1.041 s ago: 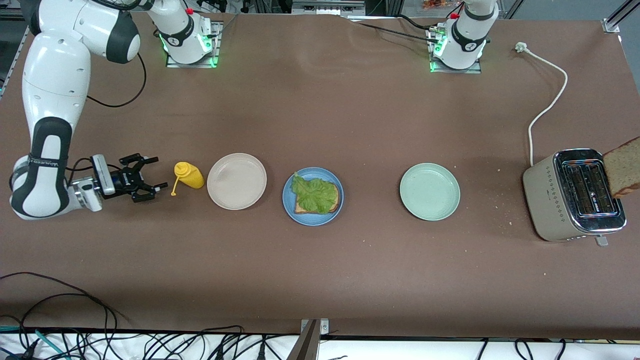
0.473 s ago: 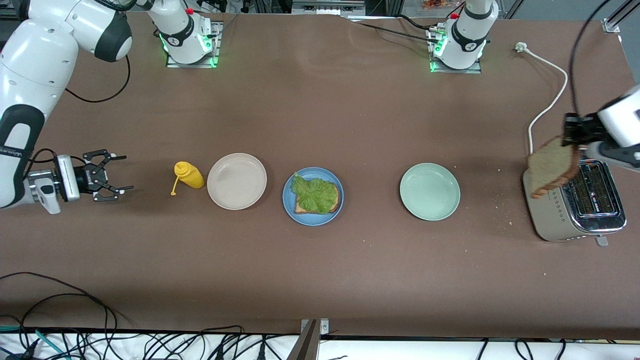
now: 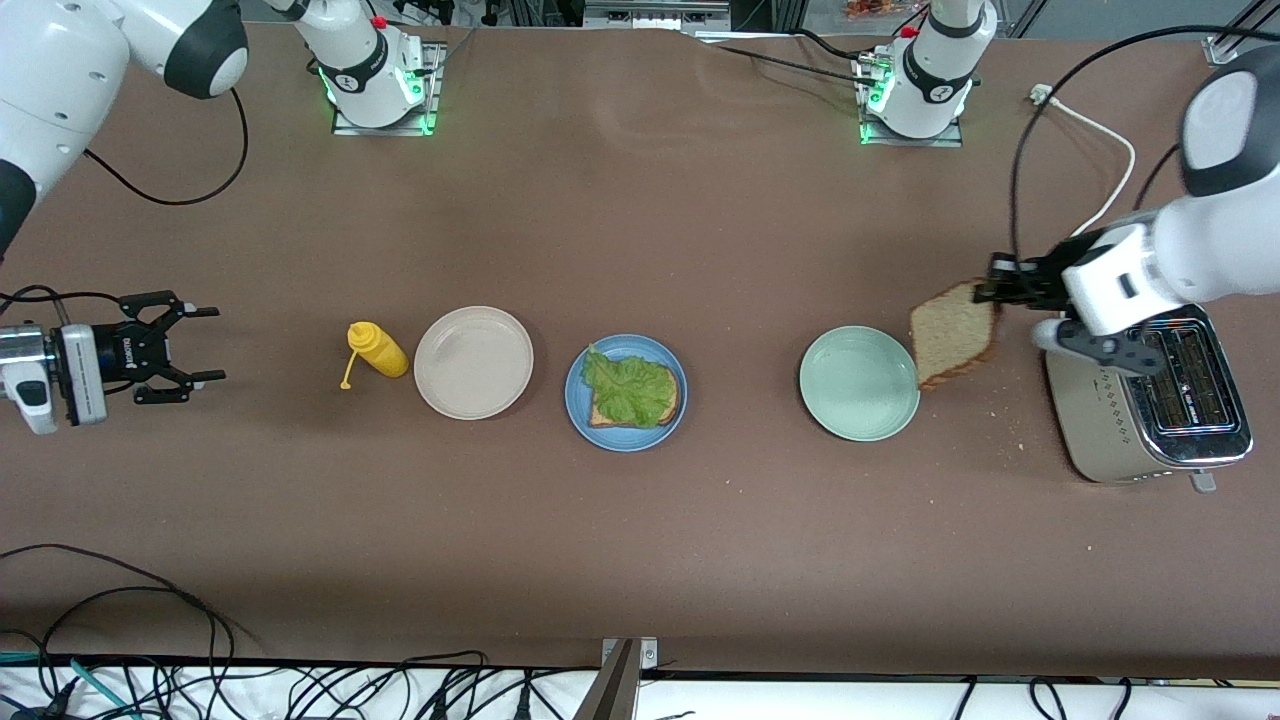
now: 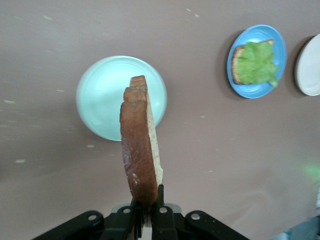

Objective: Make sandwich in blue plate with both arms

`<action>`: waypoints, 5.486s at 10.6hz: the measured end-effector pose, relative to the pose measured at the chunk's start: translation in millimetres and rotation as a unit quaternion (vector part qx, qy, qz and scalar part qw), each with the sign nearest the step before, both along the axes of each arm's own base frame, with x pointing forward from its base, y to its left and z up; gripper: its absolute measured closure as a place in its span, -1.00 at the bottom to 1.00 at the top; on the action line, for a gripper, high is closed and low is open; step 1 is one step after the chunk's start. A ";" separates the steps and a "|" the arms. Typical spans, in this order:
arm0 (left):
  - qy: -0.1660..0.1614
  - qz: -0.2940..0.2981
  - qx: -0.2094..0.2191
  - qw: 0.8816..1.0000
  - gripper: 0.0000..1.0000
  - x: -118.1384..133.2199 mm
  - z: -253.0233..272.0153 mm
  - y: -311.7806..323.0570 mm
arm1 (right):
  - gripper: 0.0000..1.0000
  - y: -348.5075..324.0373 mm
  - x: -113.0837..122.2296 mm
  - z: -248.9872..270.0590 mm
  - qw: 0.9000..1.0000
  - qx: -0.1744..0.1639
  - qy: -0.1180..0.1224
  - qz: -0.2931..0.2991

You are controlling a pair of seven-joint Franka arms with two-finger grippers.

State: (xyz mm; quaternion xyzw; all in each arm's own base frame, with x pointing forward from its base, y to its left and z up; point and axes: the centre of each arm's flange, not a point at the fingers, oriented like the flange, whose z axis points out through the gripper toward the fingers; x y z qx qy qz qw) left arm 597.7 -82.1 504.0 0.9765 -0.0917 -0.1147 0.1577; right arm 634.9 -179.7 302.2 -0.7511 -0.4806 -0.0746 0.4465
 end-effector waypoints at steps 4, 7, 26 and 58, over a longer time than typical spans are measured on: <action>0.029 0.058 -0.084 0.994 0.81 -7.7 -56.7 -122.3 | -1.00 23.0 10.2 45.2 0.994 -0.064 0.072 -0.052; 0.055 0.095 -0.159 0.981 0.81 -5.3 -109.5 -194.6 | -1.00 43.3 5.1 96.5 0.974 -0.165 0.132 -0.087; -0.002 0.149 -0.183 0.972 -0.09 -14.0 -243.7 -337.2 | -1.00 162.4 -107.2 303.6 0.765 -0.481 0.093 -0.417; -0.094 0.048 0.176 0.979 -1.00 -80.1 123.9 19.7 | -1.00 177.3 -93.4 290.7 0.764 -0.461 0.079 -0.444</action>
